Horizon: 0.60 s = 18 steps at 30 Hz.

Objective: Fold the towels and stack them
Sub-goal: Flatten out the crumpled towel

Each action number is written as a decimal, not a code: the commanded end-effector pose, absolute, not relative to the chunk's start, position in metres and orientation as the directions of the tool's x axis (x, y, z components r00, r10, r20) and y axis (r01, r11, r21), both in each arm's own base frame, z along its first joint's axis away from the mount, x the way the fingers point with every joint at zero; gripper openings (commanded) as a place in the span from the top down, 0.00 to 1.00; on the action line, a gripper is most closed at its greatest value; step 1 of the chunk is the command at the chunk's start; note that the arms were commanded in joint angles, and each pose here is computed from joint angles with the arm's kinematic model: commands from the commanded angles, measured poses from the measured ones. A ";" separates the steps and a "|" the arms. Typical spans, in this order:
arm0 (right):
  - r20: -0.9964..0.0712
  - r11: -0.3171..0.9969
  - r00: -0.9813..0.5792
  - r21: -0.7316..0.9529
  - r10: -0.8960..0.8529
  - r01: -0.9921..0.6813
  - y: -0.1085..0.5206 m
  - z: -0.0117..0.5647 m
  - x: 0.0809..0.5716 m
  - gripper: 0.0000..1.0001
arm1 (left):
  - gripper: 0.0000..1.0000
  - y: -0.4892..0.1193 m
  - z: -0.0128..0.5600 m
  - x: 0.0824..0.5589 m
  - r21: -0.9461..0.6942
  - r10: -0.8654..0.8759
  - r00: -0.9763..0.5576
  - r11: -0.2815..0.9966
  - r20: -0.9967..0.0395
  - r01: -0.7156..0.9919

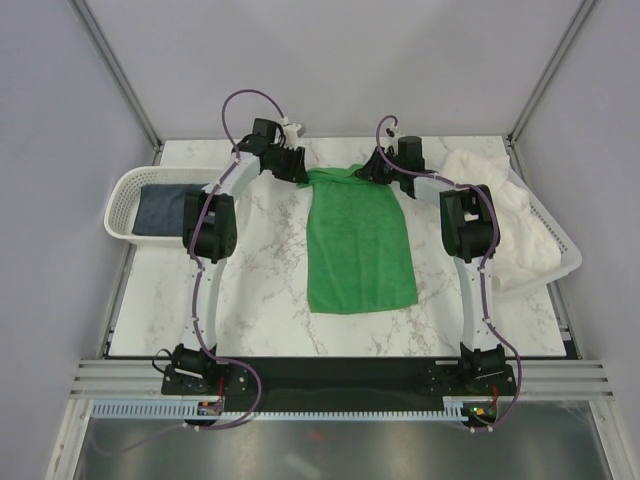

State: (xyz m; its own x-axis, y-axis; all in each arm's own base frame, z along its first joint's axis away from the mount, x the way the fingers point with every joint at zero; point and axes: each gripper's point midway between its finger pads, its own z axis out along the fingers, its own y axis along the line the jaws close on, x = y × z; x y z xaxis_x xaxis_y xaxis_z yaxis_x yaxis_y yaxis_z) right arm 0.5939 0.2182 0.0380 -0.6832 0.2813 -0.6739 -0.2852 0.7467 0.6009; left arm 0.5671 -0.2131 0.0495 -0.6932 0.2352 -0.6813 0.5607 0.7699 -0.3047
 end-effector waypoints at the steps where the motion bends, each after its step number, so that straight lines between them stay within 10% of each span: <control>1: -0.726 0.719 -0.616 0.600 0.304 -0.352 0.220 0.086 0.601 0.69 | 0.51 -0.204 0.075 0.568 -0.219 0.289 -0.640 0.774 -0.712 0.593; 9: -0.724 0.711 -0.617 0.606 0.308 -0.356 0.221 0.088 0.600 0.70 | 0.52 -0.204 0.073 0.565 -0.209 0.316 -0.635 0.763 -0.705 0.612; 12: -0.725 0.709 -0.612 0.609 0.316 -0.356 0.221 0.092 0.601 0.74 | 0.75 -0.207 0.073 0.565 -0.202 0.326 -0.628 0.757 -0.707 0.621; 14: -0.728 0.709 -0.609 0.607 0.315 -0.359 0.221 0.097 0.601 0.97 | 0.98 -0.206 0.073 0.567 -0.191 0.329 -0.626 0.763 -0.707 0.617; 18: -0.757 0.748 -0.587 0.560 0.288 -0.355 0.208 0.115 0.602 1.00 | 0.98 -0.199 0.080 0.569 -0.158 0.323 -0.633 0.797 -0.704 0.583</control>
State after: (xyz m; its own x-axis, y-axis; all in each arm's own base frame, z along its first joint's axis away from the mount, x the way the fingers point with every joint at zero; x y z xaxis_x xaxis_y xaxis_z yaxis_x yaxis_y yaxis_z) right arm 0.5930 0.2163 0.0409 -0.6876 0.2943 -0.6638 -0.2733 0.7421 0.6121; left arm 0.5583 -0.2022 0.0369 -0.6989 0.3094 -0.6449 0.5707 0.7846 -0.2421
